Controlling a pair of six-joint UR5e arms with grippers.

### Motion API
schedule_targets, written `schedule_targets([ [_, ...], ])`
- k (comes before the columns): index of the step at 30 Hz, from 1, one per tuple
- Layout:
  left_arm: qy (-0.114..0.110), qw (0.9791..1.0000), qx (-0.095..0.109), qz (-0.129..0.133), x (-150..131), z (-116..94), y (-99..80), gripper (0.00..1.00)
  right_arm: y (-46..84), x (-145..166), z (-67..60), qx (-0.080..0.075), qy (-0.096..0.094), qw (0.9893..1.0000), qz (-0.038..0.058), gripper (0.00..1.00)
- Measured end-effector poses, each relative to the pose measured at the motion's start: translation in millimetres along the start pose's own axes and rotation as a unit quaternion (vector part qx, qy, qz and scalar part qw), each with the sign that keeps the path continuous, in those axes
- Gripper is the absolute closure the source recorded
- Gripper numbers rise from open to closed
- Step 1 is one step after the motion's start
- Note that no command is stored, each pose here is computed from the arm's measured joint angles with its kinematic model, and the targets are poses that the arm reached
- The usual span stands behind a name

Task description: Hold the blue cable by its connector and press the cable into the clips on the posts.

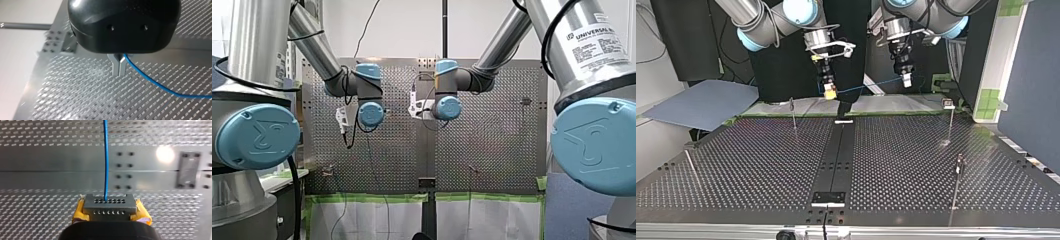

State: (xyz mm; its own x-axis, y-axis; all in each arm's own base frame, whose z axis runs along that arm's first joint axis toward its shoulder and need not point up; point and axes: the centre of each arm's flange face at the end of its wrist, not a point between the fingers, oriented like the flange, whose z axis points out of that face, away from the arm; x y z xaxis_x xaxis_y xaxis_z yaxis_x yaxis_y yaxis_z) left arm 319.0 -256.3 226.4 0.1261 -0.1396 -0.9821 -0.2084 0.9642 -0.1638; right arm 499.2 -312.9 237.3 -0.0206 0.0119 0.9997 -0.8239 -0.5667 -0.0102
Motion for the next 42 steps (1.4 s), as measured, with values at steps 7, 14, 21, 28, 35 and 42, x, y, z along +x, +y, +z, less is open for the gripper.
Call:
schedule_targets([
  [7, -0.013, 0.9995, -0.027, -0.012, -29, 10, 5.7, 0.99, -3.0, 46, 1.4, 0.016, 0.033, 0.9993, 0.0084, 1.00],
  [14, -0.032, 0.9983, -0.035, -0.033, -66, 22, 3.1, 0.99, -4.8, 80, 5.3, 0.030, 0.057, 0.9978, 0.0131, 1.00],
  [21, -0.052, 0.9967, -0.038, -0.049, -105, 32, 1.6, 0.99, -5.0, 92, 14.3, 0.039, 0.068, 0.9966, 0.0239, 1.00],
  [28, -0.041, 0.9973, -0.047, -0.038, -110, 39, 7.7, 0.99, -8.3, 81, 28.6, 0.048, 0.058, 0.9967, 0.0296, 1.00],
  [35, -0.039, 0.9969, -0.059, -0.036, -112, 47, 17.5, 0.99, -21.3, 83, 43.4, 0.063, 0.060, 0.9957, 0.0307, 1.00],
  [42, -0.047, 0.9962, -0.054, -0.049, -123, 63, 18.1, 0.99, -36.2, 104, 49.4, 0.076, 0.069, 0.9942, 0.0337, 1.00],
])
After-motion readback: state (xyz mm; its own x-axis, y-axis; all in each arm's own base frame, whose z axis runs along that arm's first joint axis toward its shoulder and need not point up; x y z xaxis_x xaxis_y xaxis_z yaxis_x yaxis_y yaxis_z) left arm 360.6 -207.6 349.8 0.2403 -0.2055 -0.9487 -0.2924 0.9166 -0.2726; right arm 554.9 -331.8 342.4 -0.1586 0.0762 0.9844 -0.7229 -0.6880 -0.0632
